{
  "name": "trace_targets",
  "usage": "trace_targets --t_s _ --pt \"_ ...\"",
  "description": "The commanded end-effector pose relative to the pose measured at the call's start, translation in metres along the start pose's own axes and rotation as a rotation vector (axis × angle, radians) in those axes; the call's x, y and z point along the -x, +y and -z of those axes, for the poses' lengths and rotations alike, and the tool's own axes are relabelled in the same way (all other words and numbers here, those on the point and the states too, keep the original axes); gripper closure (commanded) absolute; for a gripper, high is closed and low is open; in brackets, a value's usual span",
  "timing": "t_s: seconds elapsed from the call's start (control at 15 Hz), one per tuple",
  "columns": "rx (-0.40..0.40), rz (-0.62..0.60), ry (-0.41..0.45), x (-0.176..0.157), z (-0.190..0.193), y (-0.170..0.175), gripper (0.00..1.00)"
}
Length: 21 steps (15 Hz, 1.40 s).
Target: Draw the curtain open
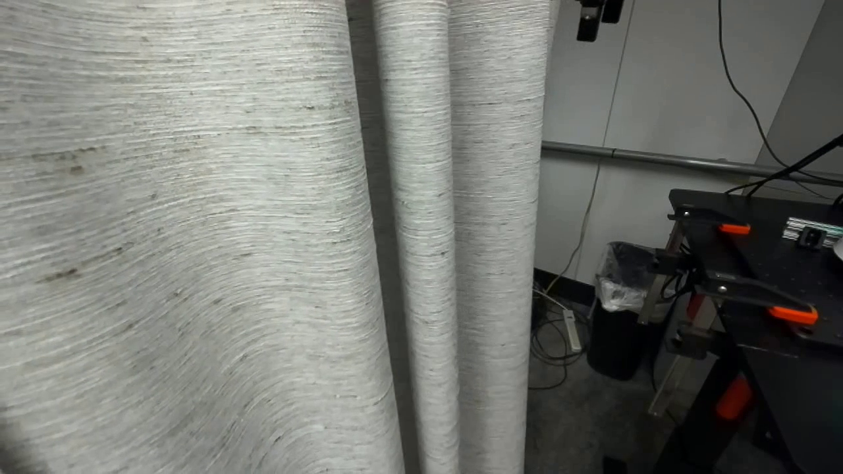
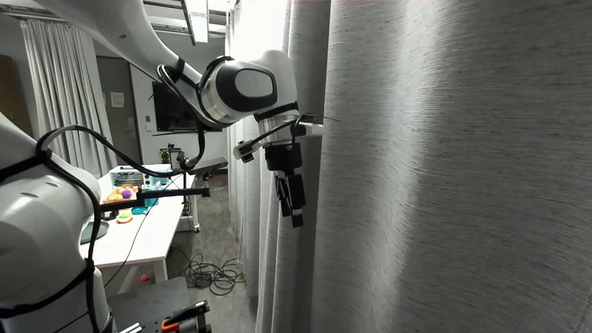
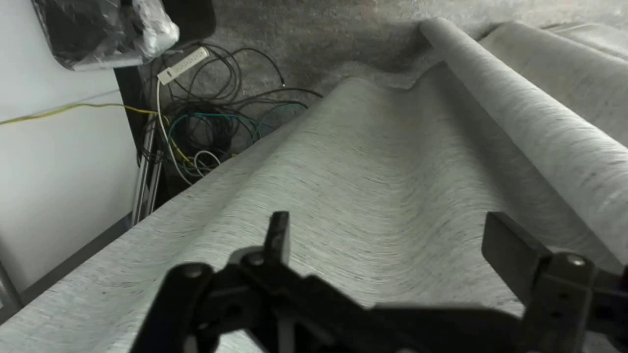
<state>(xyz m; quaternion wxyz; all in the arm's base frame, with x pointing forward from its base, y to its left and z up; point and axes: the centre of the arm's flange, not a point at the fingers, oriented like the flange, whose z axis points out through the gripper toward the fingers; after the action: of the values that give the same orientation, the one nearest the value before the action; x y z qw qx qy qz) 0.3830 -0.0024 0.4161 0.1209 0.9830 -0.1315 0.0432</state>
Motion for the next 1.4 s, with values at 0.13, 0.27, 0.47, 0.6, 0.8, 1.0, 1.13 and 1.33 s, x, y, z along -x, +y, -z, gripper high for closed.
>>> trace_targets --t_s 0.13,0.27,0.47,0.6,0.8,1.0,1.13,1.33 --pt "-0.022 0.033 -0.005 -0.006 0.019 0.007 0.00" --pt "-0.037 0.063 0.012 -0.014 0.021 -0.005 0.00" --pt "-0.068 0.107 0.054 -0.029 0.023 -0.026 0.00" --pt "-0.076 0.118 0.100 -0.041 0.023 -0.038 0.00" --pt "-0.087 0.109 0.169 -0.064 0.022 -0.045 0.00" --pt "-0.084 0.096 0.251 -0.085 0.022 -0.048 0.00" --pt "-0.082 0.089 0.300 -0.097 0.023 -0.049 0.00" --pt "-0.083 0.081 0.361 -0.110 0.027 -0.053 0.00"
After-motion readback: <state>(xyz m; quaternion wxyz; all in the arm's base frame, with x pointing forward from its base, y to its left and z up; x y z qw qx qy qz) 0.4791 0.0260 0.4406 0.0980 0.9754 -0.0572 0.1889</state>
